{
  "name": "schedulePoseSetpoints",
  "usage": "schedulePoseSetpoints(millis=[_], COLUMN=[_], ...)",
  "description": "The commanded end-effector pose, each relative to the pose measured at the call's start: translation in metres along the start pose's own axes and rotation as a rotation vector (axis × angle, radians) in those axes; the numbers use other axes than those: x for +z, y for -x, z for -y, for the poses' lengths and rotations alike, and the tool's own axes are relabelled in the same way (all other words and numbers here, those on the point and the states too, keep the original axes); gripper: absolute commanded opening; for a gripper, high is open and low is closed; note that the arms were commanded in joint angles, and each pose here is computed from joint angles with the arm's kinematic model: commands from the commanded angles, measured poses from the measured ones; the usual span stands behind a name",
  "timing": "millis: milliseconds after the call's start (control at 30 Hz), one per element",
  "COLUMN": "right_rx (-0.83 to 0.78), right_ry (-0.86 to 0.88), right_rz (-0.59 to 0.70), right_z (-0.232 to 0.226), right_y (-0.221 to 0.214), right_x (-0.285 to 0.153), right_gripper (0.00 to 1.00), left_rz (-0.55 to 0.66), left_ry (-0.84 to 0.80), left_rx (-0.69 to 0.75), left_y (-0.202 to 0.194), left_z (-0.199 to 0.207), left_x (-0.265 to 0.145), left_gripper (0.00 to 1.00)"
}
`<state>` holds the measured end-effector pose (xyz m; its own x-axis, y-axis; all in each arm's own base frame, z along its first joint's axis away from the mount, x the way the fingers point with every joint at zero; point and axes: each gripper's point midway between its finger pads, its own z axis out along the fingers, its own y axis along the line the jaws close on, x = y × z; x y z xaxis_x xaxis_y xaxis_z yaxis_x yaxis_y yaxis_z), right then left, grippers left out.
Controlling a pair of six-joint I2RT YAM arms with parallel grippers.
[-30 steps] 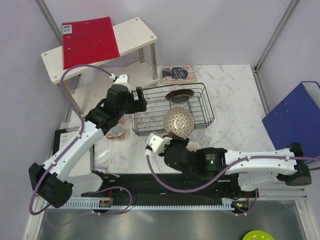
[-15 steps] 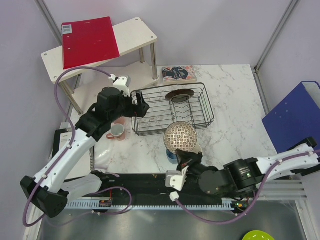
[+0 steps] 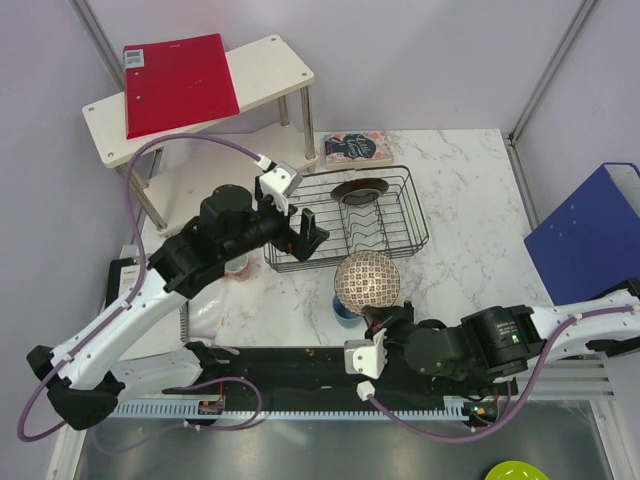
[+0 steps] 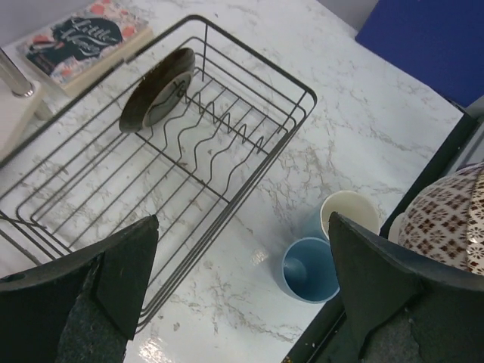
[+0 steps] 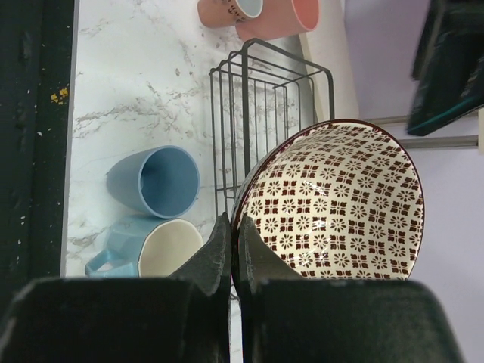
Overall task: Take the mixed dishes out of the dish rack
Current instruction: Place the bowl at the center of the board.
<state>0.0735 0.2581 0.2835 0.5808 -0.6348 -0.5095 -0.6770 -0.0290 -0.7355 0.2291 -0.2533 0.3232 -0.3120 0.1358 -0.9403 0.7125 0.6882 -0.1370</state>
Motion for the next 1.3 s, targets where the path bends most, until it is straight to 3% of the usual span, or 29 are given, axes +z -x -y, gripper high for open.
schedulePoseSetpoints(millis=[0, 133, 533, 967, 1267], right_rx=[0.068, 0.056, 0.053, 0.059, 0.083], right_ry=[-0.005, 0.014, 0.034, 0.071, 0.071], right_rz=[0.036, 0.019, -0.006, 0.014, 0.028], right_z=[0.015, 0.008, 0.007, 0.001, 0.000], right_y=[0.012, 0.006, -0.003, 0.004, 0.006], right_x=[-0.012, -0.008, 0.001, 0.016, 0.017], right_gripper=[0.00, 0.00, 0.00, 0.00, 0.00], left_rz=[0.156, 0.157, -0.121, -0.217, -0.259], left_ry=[0.018, -0.049, -0.348, -0.388, -0.316], left_rx=[0.112, 0.128, 0.098, 0.103, 0.105], left_y=[0.062, 0.074, 0.001, -0.036, -0.048], left_z=[0.000, 0.014, 0.072, 0.082, 0.070], left_x=[-0.031, -0.046, -0.047, -0.024, -0.004], left_gripper=[0.99, 0.98, 0.92, 0.92, 0.87])
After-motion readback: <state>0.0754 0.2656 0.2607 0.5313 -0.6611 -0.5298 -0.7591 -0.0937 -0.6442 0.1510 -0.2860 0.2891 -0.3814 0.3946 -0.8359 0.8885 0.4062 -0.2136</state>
